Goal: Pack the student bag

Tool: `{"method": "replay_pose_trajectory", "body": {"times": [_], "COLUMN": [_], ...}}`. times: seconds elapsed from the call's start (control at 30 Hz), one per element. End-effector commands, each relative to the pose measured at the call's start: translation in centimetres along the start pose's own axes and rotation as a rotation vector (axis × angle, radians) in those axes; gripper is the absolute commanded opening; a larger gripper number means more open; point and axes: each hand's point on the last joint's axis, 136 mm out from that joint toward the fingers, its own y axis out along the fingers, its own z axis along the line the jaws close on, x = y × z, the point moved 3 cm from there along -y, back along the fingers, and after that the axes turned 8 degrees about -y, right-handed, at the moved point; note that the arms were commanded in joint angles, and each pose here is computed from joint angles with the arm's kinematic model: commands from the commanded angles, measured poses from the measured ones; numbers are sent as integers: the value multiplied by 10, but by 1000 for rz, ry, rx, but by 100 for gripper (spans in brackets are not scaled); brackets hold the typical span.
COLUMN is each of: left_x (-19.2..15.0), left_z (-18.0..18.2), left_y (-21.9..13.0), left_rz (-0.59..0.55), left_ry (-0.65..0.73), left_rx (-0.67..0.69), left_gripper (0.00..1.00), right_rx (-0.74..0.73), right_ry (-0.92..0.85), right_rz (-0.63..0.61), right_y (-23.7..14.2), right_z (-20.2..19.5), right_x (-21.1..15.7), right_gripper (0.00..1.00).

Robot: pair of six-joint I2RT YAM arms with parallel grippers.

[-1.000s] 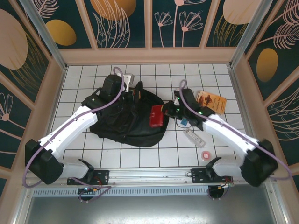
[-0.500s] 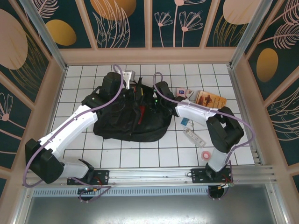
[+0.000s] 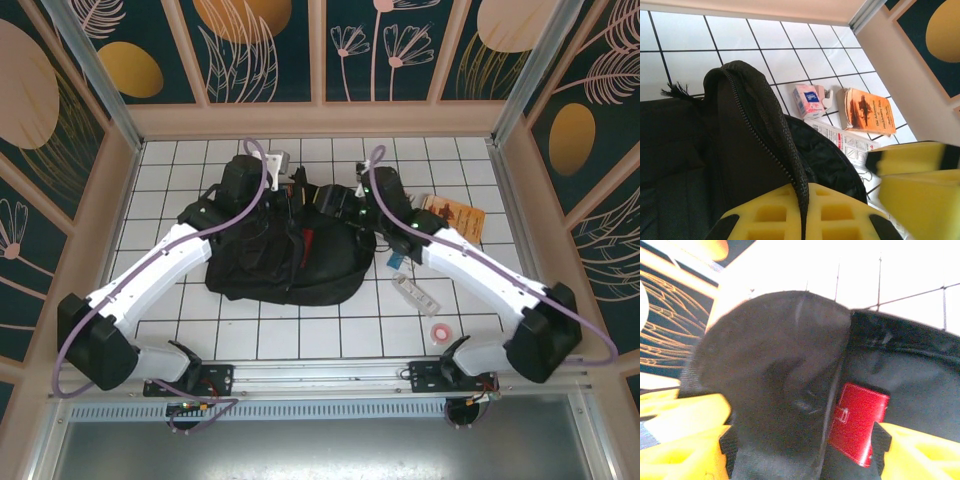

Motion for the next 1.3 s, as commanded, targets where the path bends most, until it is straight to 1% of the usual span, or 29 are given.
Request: {"method": "replay_pose_trajectory", "body": {"times": [0.0,0.13,0.2,0.3,0.43,0.5,0.57,0.6,0.63,0.7,0.8,1.0,1.17,1.27], "left_x": [22,21,20,15,7,4,3,3,3,5,6,5,6,6], "left_z": [-28,-32,-32,-28,-22,-20,-19,-18,-17,-17,-19,-20,-20,-21], "left_y": [-1,8,11,15,18,17,16,15,14,11,10,9,7,7], "left_rz": [-59,-39,-32,-20,-9,-6,-11,-14,-16,-28,-34,-30,-35,-34], "left_ry": [43,48,57,76,81,84,90,92,95,98,99,94,98,98], "left_rx": [-103,-129,-128,-121,-113,-113,-111,-106,-101,-96,-96,-108,-108,-110], "left_gripper": [0,0,0,0,0,0,0,0,0,0,0,0,0,0], "right_rx": [-168,-303,-327,-443,-604,-651,-665,-662,-637,-651,-603,-527,-451,-432], "right_ry": [-11,65,100,129,194,240,267,281,289,296,332,395,439,462], "right_rz": [-39,-25,1,-11,59,98,123,142,170,203,255,226,201,183], "right_y": [-21,-44,-53,-75,-89,-92,-91,-90,-86,-81,-69,-54,-38,-30], "right_z": [-34,-75,-91,-123,-165,-183,-193,-198,-200,-209,-211,-218,-224,-231], "right_x": [-2,-1,-6,-7,-26,-40,-51,-57,-63,-73,-89,-98,-99,-98], "right_gripper": [72,72,72,72,74,75,77,79,79,76,72,62,60,59]}}
